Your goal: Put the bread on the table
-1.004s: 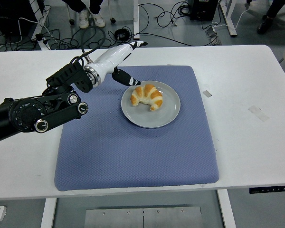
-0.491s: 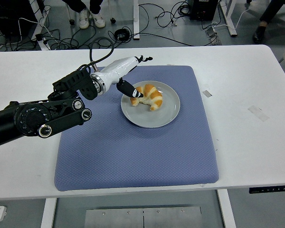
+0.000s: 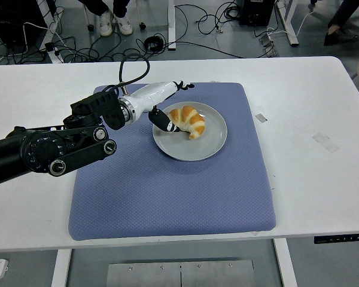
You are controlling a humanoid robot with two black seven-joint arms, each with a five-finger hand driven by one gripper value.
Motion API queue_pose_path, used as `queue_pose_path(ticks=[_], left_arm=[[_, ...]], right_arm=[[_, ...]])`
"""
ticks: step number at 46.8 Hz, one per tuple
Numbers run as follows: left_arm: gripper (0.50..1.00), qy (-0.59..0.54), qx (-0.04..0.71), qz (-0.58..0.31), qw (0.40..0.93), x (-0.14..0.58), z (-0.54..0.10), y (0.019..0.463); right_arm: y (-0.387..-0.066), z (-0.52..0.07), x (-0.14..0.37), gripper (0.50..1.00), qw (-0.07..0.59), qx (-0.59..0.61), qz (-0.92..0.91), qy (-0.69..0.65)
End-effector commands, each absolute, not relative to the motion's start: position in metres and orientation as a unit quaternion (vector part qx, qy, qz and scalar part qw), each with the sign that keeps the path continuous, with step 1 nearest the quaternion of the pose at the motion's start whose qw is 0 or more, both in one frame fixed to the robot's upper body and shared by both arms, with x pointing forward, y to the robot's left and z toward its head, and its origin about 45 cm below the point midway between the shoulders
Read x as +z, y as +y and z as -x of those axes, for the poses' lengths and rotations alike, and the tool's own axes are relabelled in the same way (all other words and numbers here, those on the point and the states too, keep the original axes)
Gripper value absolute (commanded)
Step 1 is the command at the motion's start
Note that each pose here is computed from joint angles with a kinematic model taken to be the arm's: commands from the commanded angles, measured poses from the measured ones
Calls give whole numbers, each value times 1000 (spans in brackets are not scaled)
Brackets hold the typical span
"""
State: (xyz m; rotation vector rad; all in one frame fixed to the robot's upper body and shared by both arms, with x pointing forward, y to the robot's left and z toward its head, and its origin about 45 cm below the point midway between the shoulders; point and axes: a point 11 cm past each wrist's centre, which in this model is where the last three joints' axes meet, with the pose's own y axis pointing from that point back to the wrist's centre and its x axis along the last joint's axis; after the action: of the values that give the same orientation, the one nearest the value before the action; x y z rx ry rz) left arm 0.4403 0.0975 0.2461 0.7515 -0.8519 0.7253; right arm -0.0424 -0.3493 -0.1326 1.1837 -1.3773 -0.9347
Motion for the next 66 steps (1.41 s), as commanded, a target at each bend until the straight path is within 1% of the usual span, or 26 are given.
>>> queue_pose_path(ticks=[1,25,36,48,59,66], left_arm=[[939,-402,332,-355,776,244,-440,97],[952,-400,309,-372,778,235,-436,96],[924,-414,298,-388,768,232,-439,100],[895,-413,297,-392,767,229,-443,93],[892,-416,298,-388,766,234,-446,87],[878,-414,297,-389,767,229,-447,80]], right_arm=[[-349,42,-133,1000,522,-390,-494,-575],[-349,42,-133,1000,522,-391,-494,-575],[-349,42,-133,1000,522,-390,-494,-575],[-350,42,-133,1000,523,-390,-494,-575],[-350,42,-133,1000,523,-390,-494,-575],[-349,42,-133,1000,522,-390,-494,-575]])
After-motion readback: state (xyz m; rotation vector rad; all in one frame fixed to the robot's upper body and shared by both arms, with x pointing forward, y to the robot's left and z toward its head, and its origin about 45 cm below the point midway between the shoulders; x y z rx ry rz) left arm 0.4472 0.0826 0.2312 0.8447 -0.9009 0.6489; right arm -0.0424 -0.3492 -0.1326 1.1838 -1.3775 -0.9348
